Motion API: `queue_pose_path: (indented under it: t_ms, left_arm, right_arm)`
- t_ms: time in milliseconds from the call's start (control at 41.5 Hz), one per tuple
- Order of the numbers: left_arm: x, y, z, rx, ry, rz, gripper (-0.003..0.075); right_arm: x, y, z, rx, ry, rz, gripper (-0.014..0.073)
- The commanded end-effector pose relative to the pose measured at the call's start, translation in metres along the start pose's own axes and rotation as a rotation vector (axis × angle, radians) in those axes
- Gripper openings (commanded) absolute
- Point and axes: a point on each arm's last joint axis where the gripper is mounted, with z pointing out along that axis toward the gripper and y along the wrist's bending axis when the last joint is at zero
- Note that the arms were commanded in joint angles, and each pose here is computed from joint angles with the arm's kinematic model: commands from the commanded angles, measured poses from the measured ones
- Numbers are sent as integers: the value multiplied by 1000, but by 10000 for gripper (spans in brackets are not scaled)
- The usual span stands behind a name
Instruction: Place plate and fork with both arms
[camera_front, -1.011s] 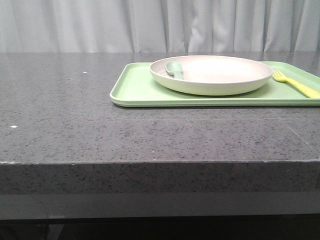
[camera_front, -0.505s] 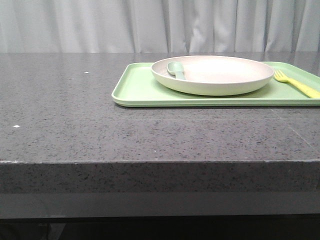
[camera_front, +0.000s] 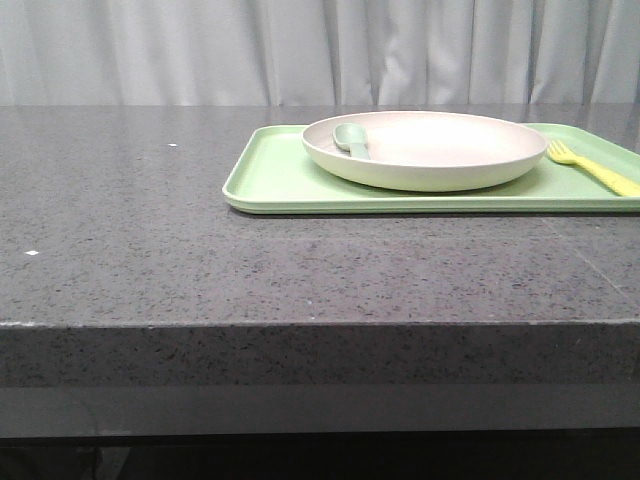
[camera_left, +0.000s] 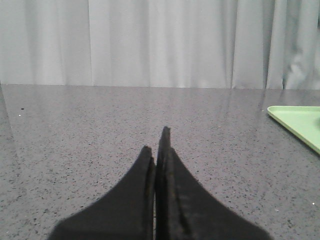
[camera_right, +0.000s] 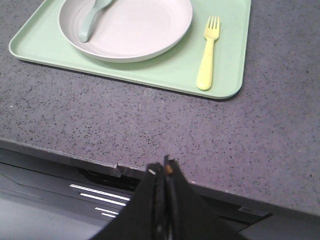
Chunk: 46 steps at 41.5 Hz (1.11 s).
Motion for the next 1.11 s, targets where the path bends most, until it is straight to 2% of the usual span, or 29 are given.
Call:
queue_pose_path:
  t_ms: [0, 144, 241, 457, 626, 891, 1083]
  left_arm:
    - [-8, 1, -2, -7, -100, -12, -18]
    - [-8, 1, -2, -7, -100, -12, -18]
    - [-8, 1, -2, -7, -100, -12, -18]
    - [-8, 1, -2, -7, -100, -12, -18]
    - [-8, 1, -2, -7, -100, -12, -18]
    - [-7, 1, -2, -7, -98, -12, -18]
    - [-7, 1, -2, -7, -98, -12, -18]
  right_arm:
    - [-11, 0, -4, 0, -86, -3, -68]
    - [-8, 0, -5, -3, -104, -5, -68]
    - [5, -3, -8, 35, -156, -4, -68]
    - [56, -11, 14, 138, -472, 22, -68]
    - [98, -18, 44, 206, -625, 30, -68]
    - [129, -25, 76, 228, -693, 30, -68]
    - [128, -24, 75, 229, -706, 29, -68]
